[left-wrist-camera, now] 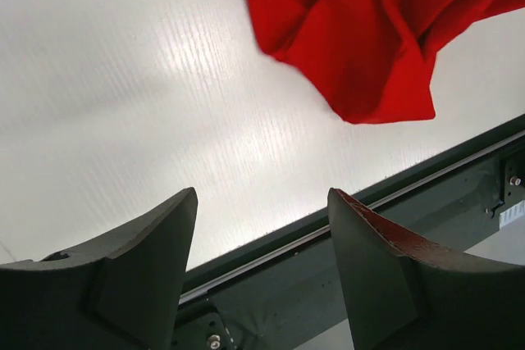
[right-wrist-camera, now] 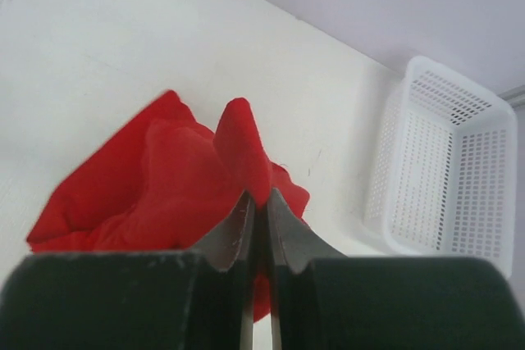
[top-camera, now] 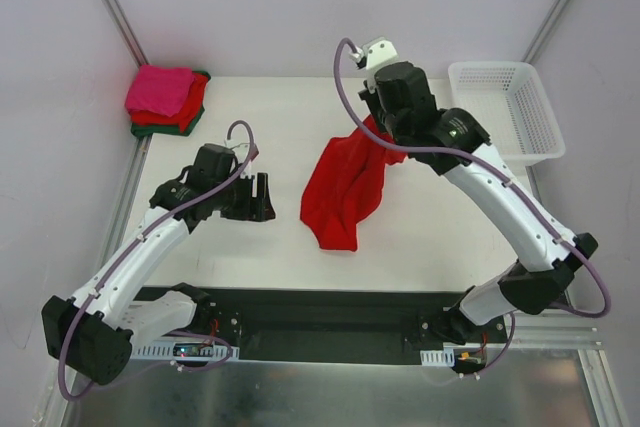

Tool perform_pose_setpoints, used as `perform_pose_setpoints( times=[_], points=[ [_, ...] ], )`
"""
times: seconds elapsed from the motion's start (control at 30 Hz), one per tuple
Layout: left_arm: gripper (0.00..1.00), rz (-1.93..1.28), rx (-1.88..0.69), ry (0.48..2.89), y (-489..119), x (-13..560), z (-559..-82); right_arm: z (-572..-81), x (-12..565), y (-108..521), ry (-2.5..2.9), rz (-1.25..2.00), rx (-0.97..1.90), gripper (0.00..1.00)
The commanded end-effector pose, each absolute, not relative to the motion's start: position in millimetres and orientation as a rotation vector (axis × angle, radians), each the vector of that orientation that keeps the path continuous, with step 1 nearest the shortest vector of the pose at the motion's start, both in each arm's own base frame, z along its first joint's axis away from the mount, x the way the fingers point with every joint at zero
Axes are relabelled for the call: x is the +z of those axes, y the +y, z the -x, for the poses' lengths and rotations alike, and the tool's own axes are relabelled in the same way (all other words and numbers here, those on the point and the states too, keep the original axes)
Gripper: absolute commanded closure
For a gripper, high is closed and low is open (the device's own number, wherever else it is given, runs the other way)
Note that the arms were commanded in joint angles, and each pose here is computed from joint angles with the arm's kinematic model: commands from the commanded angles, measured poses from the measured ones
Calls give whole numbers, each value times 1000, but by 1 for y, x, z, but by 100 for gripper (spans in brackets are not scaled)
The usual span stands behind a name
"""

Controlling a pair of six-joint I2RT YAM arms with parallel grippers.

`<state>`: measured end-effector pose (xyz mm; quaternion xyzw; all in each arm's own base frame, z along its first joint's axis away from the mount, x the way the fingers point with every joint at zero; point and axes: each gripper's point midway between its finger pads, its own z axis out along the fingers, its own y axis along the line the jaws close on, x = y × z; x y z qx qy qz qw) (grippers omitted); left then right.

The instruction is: Fold and stack the t-shirts

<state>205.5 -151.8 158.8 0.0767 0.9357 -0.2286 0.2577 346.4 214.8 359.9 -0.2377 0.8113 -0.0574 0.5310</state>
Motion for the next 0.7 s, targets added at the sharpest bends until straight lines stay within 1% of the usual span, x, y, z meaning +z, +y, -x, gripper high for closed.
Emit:
perform_pose_setpoints(
  times=[0.0,0.23,0.37,0.5,0.67],
  points=[
    [36,-190,-693,2516,-162,157,-211,-335,391,188,1889,509,-192,99],
    [39,-196,-804,2444,-183,161,-230,-328,368,181,1932,499,-205,98],
    [40,-180,-942,2468,-205,143,-236,-323,345,178,1977,502,-202,98],
    [41,-167,-1099,2461,-232,126,-239,-316,336,175,1995,489,-182,98],
    [40,-192,-1077,2534,-257,94,-238,-310,331,172,2007,479,-172,98]
  ],
)
